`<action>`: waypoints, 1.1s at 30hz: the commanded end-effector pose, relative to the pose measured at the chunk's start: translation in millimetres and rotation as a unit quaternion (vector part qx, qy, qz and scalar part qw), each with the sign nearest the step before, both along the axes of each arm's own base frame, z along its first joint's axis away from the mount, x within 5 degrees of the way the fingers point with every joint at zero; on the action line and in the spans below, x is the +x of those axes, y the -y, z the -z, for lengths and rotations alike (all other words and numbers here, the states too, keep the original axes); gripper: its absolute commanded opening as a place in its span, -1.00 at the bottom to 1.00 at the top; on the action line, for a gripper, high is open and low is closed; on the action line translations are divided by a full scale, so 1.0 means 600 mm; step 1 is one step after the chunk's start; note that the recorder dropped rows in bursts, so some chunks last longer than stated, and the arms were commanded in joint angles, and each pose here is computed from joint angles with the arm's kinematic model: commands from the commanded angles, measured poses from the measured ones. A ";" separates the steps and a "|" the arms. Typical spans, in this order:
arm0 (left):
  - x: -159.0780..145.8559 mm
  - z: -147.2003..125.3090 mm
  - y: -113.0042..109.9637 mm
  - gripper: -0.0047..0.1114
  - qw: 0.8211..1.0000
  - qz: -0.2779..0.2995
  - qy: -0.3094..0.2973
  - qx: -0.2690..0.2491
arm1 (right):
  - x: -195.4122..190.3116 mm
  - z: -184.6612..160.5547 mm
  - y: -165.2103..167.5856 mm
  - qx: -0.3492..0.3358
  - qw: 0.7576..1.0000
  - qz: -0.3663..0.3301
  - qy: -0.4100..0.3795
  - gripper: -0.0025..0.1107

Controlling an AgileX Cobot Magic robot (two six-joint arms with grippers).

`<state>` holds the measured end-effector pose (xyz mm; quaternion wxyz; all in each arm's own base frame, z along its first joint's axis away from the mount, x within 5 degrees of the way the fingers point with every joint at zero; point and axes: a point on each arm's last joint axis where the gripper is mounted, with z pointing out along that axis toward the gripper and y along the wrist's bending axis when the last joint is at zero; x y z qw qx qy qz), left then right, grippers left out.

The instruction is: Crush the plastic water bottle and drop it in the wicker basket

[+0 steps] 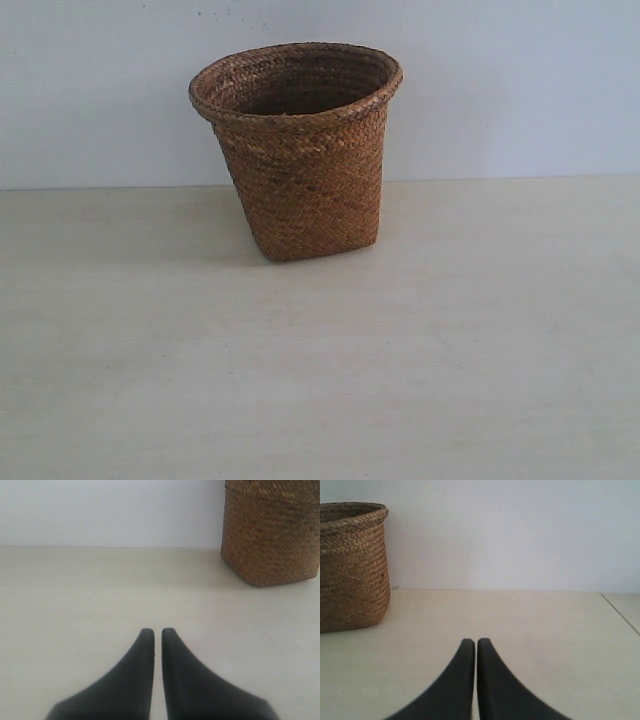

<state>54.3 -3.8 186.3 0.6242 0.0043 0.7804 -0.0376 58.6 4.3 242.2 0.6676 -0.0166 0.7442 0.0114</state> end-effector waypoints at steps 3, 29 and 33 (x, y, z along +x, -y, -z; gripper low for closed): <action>0.000 -0.001 0.000 -0.84 1.000 -0.001 0.007 -0.003 | -0.001 0.000 0.001 0.015 1.000 0.007 0.005 -0.96; 0.000 -0.001 0.000 -0.84 1.000 -0.001 0.007 -0.003 | -0.008 0.096 0.006 0.037 0.997 0.028 -0.062 -0.96; 0.000 -0.001 0.000 -0.84 1.000 -0.001 0.007 -0.003 | -0.008 0.098 0.006 0.037 0.997 0.028 -0.067 -0.96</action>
